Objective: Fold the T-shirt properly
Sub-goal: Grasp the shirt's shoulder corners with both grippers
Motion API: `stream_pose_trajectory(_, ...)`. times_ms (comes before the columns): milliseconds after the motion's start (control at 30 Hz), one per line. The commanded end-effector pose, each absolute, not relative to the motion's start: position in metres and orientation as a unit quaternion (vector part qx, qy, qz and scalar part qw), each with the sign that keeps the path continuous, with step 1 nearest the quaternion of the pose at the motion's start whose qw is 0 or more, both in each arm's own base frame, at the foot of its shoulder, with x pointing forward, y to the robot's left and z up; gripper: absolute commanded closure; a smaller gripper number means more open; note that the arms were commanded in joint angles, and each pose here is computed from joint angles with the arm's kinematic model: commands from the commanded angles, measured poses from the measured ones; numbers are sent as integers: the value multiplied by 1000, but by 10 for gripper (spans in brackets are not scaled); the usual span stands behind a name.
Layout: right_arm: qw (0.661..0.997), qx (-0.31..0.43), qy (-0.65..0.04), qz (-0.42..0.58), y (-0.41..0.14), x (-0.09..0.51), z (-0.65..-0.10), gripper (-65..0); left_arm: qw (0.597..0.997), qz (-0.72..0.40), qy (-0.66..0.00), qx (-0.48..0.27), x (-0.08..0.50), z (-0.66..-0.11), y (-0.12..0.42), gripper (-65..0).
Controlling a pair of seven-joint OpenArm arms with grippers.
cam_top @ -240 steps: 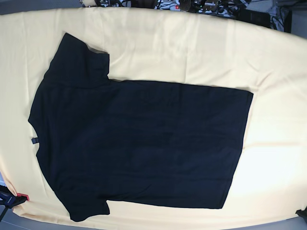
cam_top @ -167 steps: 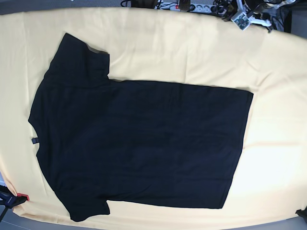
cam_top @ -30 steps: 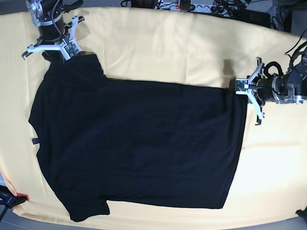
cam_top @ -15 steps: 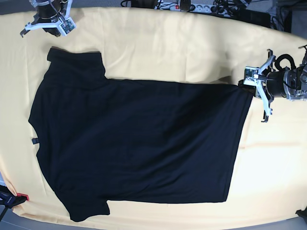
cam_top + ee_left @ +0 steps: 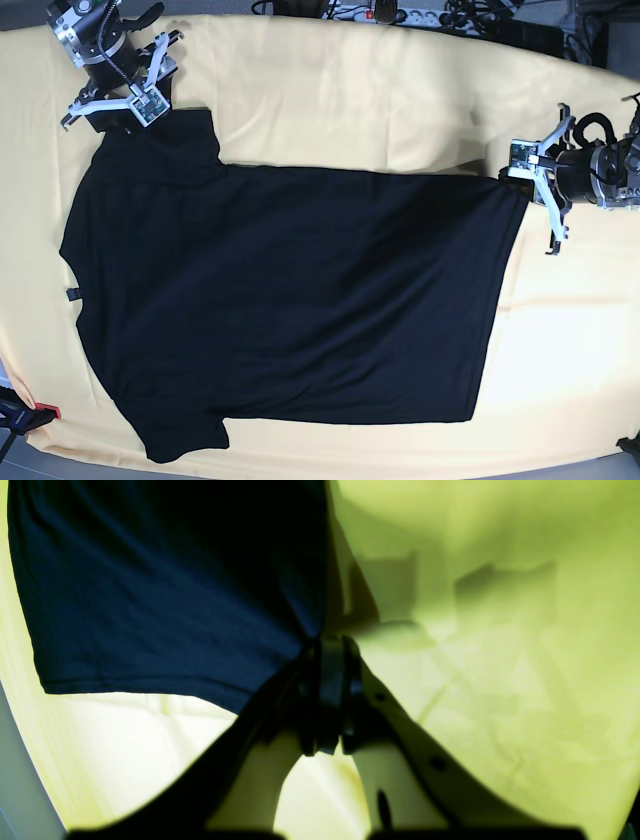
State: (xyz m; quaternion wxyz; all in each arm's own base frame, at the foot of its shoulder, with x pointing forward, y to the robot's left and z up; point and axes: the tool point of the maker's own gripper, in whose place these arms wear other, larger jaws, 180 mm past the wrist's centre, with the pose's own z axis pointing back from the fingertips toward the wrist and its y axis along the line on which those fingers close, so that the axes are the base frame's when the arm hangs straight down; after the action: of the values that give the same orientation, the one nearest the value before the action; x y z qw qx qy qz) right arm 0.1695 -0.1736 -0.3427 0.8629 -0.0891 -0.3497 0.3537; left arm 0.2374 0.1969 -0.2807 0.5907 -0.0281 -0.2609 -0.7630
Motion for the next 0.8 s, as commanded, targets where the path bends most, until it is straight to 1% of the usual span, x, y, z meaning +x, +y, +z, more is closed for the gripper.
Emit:
stream_pose_trajectory(0, 860, -95, -357, 353, -178, 175, -341, -364, 588, -764, -264, -15, 243, -271, 202, 0)
stream_pose_trajectory(100, 868, -86, -338, 353, -184, 178, -359, -364, 588, -764, -264, -15, 243, -271, 202, 0)
stream_pose_trajectory(133, 869, -85, -333, 356, -185, 179, -363, -357, 588, -764, -264, -15, 243, -271, 202, 0)
stream_pose_trajectory(167, 869, -88, -332, 355, -187, 182, -365, -334, 588, -764, -264, -15, 243, -271, 202, 0)
stream_pose_trajectory(200, 870, -90, -332, 354, -189, 185, -365, -286, 588, -764, -264, -15, 243, -271, 202, 0)
stream_pose_trajectory(233, 871, -94, -330, 353, -191, 186, -365, -224, 588, -764, -264, -15, 243, -271, 202, 0)
stream_pose_trajectory(333, 870, -102, -332, 349, -192, 190, -361, -19, 588, -764, -264, -15, 243, -271, 202, 0)
stream_pose_trajectory(367, 870, -107, -333, 346, -193, 191, -359, 0, 588, -764, -264, -15, 243, -271, 202, 0)
stream_pose_trajectory(600, 866, -119, -340, 346, -189, 193, -340, 0, 588, -764, -264, -15, 243, -271, 202, 0)
stream_pose_trajectory(767, 863, -113, -340, 355, -179, 175, -329, 0, 588, -764, -264, -15, 243, -271, 202, 0)
